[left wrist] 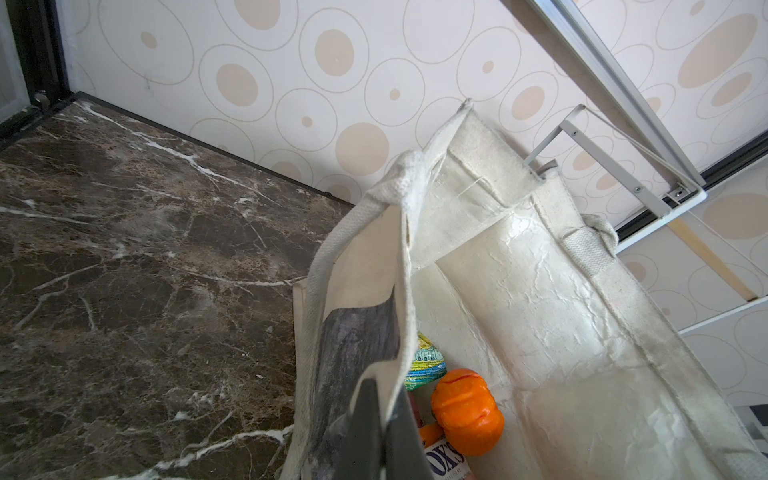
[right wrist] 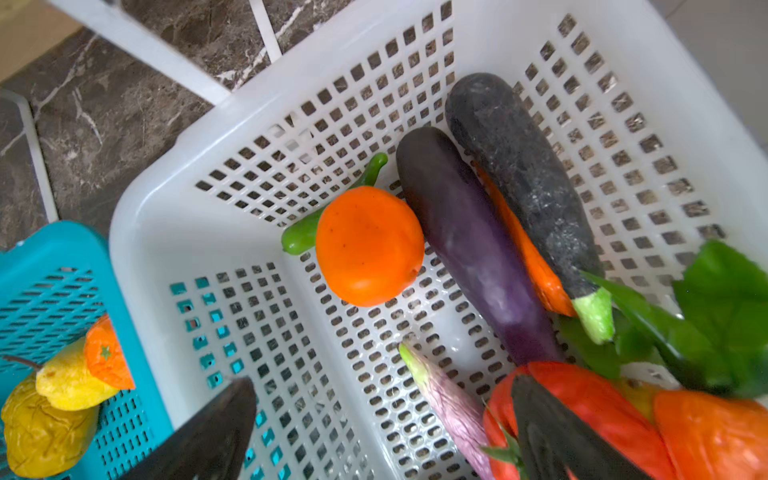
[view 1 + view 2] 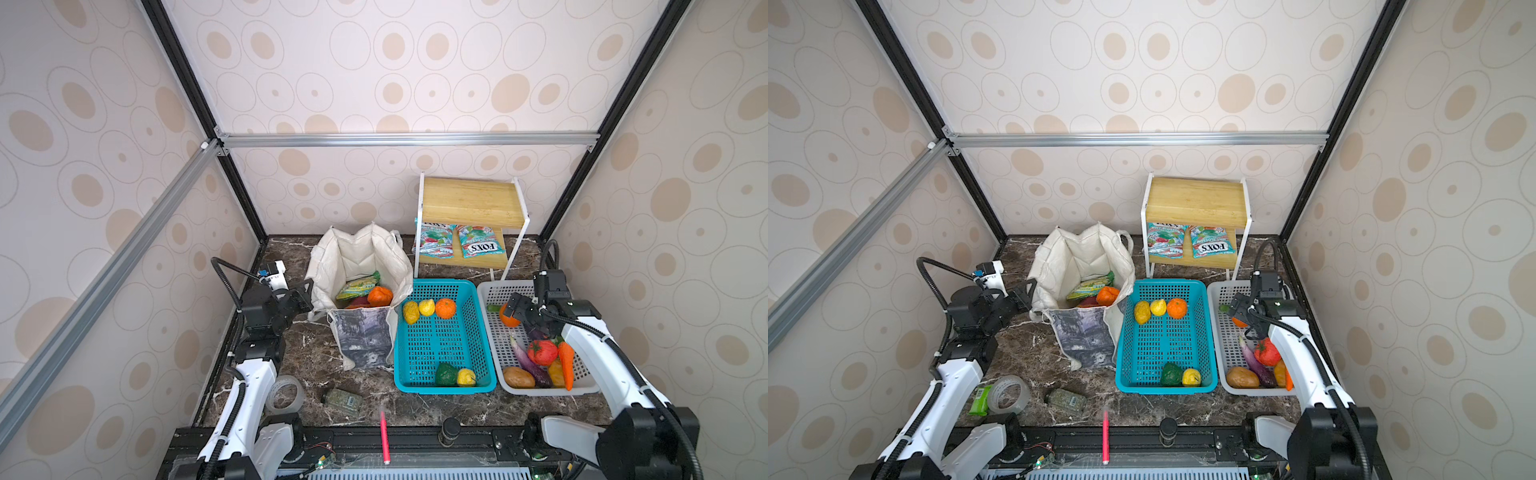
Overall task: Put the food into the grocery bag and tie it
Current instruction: 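Move the right gripper back over the white vegetable basket, then lower the right gripper into the white basket and grasp the orange fruit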
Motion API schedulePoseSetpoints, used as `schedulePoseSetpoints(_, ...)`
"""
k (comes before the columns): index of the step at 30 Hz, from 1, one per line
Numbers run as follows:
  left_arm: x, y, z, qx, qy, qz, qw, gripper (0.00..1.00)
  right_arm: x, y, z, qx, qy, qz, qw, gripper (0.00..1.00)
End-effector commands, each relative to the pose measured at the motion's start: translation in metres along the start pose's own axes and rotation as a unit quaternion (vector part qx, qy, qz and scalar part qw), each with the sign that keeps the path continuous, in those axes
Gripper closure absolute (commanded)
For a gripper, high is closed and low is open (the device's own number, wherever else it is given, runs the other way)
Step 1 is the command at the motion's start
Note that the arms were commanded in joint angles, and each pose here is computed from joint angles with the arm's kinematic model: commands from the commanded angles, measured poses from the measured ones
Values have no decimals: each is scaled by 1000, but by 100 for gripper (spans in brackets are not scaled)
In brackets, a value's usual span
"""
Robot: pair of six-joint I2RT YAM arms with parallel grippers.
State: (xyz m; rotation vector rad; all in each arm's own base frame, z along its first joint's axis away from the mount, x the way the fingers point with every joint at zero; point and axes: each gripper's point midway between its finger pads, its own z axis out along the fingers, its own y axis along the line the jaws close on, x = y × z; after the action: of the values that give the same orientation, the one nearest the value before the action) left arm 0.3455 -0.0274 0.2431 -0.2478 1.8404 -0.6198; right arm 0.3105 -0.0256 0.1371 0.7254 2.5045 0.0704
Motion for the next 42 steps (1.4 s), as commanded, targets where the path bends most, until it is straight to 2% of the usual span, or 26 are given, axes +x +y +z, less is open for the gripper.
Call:
schedulePoseSetpoints(1, -4, -1, 1, 6, -5, 1, 1000, 100, -11, 10, 11, -39, -1, -7, 999, 2)
schedulePoseSetpoints(10, -2, -1, 2, 6, -2, -2, 1000, 100, -15, 14, 51, -53, 33, 16, 998, 5)
schedulePoseSetpoints(19, 0, 0, 4, 9, 4, -7, 1000, 100, -14, 2, 84, -2, 59, 1, 998, 11)
schedulePoseSetpoints(24, 0, 0, 4, 8, 2, -6, 1000, 100, -7, -4, 98, 15, 76, -5, 997, 18)
schedulePoseSetpoints(28, 1, 0, 5, 7, 5, -6, 1000, 100, -6, 0, 98, 3, 76, -5, 997, 21)
schedulePoseSetpoints(33, -1, 0, 4, 8, 3, -5, 1000, 100, -4, 8, 88, -19, 72, -7, 997, 31)
schedulePoseSetpoints(42, -1, -1, 3, 8, 2, -5, 1000, 100, 15, 27, 79, -28, 89, -39, 995, 34)
